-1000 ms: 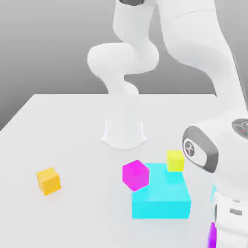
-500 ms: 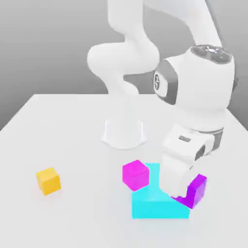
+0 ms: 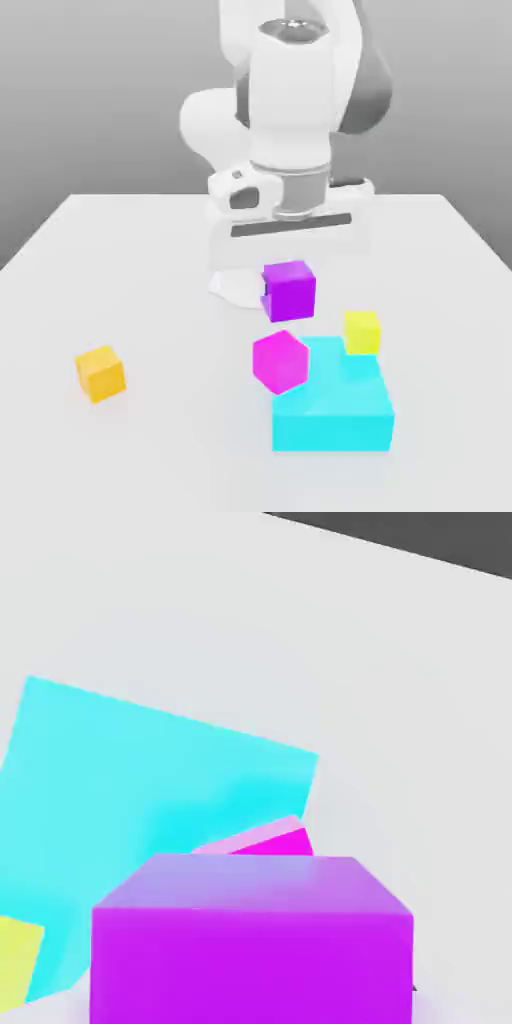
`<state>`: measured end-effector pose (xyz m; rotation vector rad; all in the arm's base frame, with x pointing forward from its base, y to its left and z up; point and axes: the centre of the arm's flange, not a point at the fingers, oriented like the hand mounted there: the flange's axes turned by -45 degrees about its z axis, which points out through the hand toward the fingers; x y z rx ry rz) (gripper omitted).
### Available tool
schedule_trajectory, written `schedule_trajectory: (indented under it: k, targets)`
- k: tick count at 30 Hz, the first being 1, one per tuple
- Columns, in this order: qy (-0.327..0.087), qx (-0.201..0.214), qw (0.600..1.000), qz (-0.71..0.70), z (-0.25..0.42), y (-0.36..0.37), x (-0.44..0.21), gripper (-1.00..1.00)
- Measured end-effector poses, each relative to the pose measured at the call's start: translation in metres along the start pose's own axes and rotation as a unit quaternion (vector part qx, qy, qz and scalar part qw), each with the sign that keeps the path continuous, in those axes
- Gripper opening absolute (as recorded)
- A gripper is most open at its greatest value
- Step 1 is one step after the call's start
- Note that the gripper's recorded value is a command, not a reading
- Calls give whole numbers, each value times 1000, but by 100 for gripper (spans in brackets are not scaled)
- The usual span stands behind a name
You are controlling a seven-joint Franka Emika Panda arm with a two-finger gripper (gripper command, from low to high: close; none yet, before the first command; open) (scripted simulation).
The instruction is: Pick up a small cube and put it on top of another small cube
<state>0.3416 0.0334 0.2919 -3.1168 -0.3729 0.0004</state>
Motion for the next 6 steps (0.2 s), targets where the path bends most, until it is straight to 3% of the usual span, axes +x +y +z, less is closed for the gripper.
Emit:
schedule_trajectory:
  k: [2, 3, 6]
  targets:
    - [0, 0, 1000, 1, 22, 0, -1, -100]
    - [0, -1, 1000, 2, 30, 0, -2, 100]
    - [0, -1, 1000, 2, 30, 0, -2, 100]
